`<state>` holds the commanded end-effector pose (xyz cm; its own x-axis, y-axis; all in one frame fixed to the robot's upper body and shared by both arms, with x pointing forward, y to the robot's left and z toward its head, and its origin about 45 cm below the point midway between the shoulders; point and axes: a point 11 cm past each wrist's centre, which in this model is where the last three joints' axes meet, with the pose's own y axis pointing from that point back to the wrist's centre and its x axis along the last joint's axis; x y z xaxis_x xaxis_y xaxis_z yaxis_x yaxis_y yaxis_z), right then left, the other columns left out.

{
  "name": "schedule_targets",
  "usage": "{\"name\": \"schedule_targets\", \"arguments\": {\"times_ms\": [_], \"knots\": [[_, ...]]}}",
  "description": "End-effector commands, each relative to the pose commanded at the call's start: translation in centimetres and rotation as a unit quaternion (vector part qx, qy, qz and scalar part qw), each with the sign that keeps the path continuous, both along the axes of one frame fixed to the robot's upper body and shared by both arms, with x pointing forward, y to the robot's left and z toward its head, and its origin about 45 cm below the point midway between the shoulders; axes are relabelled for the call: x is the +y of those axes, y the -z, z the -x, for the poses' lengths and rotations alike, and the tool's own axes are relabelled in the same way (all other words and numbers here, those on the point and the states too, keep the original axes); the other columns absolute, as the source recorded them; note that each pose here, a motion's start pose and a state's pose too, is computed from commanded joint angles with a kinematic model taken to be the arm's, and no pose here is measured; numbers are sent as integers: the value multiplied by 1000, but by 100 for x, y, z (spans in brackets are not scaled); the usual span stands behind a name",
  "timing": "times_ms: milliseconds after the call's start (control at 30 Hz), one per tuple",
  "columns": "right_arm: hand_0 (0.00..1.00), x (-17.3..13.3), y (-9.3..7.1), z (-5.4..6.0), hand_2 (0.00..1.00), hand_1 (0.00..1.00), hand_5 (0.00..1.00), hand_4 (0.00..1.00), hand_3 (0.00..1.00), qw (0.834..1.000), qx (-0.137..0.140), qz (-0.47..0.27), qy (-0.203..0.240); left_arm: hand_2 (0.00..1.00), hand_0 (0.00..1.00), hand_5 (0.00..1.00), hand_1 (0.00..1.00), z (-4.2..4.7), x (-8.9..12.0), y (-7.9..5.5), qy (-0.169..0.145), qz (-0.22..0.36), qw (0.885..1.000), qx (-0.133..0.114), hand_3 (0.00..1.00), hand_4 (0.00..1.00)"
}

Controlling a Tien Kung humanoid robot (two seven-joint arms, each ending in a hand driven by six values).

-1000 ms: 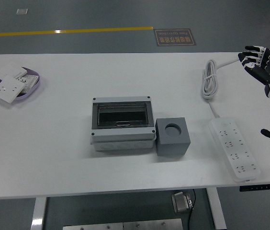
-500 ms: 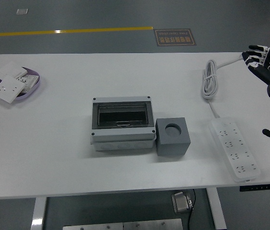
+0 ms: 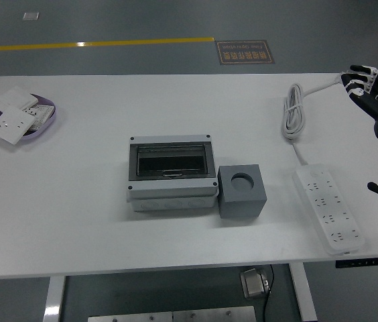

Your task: Pick up the cylinder from the cube,place it in the box,flap close box

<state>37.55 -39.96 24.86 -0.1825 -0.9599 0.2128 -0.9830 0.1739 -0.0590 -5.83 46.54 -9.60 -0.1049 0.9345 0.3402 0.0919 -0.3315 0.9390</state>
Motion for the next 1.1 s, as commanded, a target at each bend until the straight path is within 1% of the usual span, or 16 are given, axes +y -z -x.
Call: {"name": "schedule_targets", "arguments": {"times_ms": [333, 1100], "knots": [[698, 19, -14, -14, 654, 640, 269, 743, 660, 1000, -1, 1, -3, 575, 567, 209, 614, -30, -15, 8, 2, 1, 1000, -2, 598, 707], [702, 53, 28, -8, 653, 640, 263, 740, 659, 1000, 6, 1, -8, 575, 567, 208, 614, -48, -23, 13, 2, 2, 1000, -2, 598, 708]]}}
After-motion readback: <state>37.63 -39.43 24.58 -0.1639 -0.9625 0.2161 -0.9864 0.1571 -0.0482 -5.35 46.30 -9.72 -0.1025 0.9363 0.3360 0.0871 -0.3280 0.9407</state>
